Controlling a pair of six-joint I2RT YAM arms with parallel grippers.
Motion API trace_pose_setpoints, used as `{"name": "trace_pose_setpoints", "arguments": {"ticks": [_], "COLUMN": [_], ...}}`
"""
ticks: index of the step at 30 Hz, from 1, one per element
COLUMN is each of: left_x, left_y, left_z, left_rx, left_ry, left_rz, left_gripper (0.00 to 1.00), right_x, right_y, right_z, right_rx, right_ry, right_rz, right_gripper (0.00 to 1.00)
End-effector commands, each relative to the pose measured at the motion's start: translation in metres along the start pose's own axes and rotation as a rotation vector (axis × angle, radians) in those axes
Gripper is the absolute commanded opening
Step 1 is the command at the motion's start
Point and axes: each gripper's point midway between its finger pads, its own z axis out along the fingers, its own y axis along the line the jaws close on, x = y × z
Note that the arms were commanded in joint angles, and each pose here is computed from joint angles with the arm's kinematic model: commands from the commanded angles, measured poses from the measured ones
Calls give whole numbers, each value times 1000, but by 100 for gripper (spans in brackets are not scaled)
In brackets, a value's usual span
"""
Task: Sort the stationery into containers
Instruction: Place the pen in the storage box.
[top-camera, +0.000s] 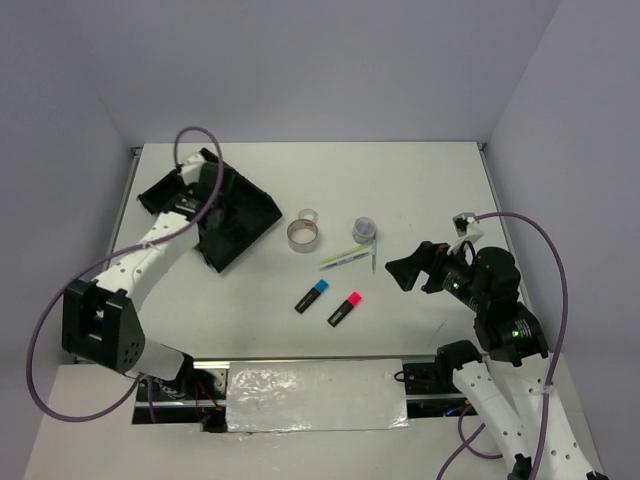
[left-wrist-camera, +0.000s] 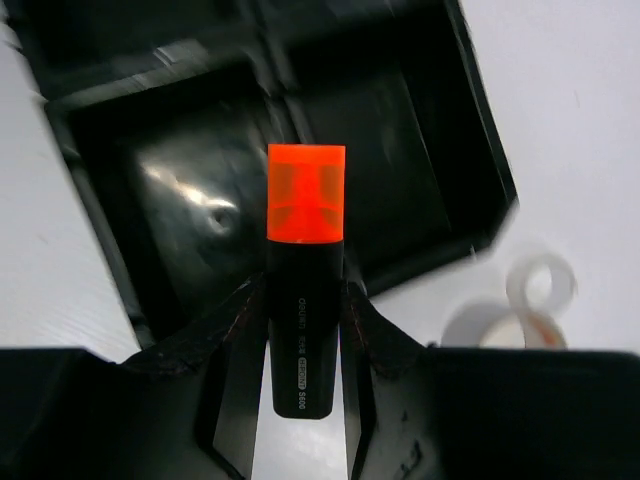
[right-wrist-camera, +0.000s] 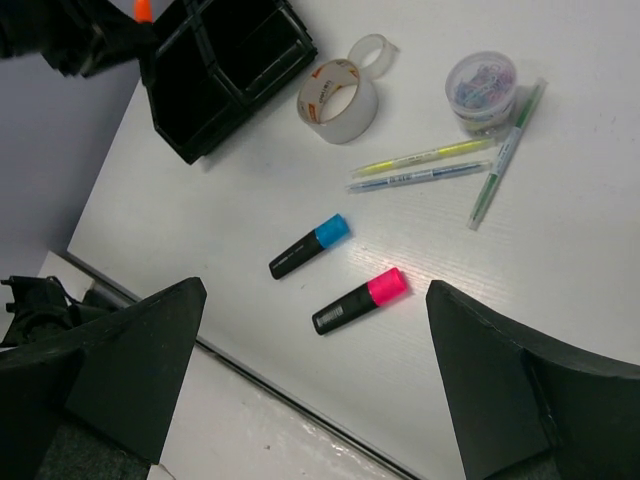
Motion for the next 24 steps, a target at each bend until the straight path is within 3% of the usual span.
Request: {"name": "trace_pose_setpoints", "arguments": {"ticks": [1,3,5,11,21,22,23,24], "left_x": [-48,-86,-120,-165,-132,-132,-133,-135], "left_y": [20,54,62,103,126,127,125,127], "left_z": [22,48,54,99,153,155,156,157], "left_rx": [-74,-179,-205,-362,-455,-453,-446,-449], "left_ry": [-31,-54,-85,-78,16,11,9,5], "left_rz": [-138,-229,-265,-297,-271,-271,-270,-270], "left_gripper": [8,9,9,15,33,37,48,51], "right_x": [-9,-7,-1,9,19,19,20,21], "right_y": [7,12,13,4,0,0,0,0], "right_z": [1,2,4,8,14,14,14,14], "right_rx": [-42,-76,-95,-74,-79,-79,-81,-80], "right_ry": [-32,-25,-12,13,37,37,43,50], "right_rz": [-38,-36,-35,-46,-38,-38,-42,-43], "right_gripper": [100,100,100,100,100,100,100,100]}}
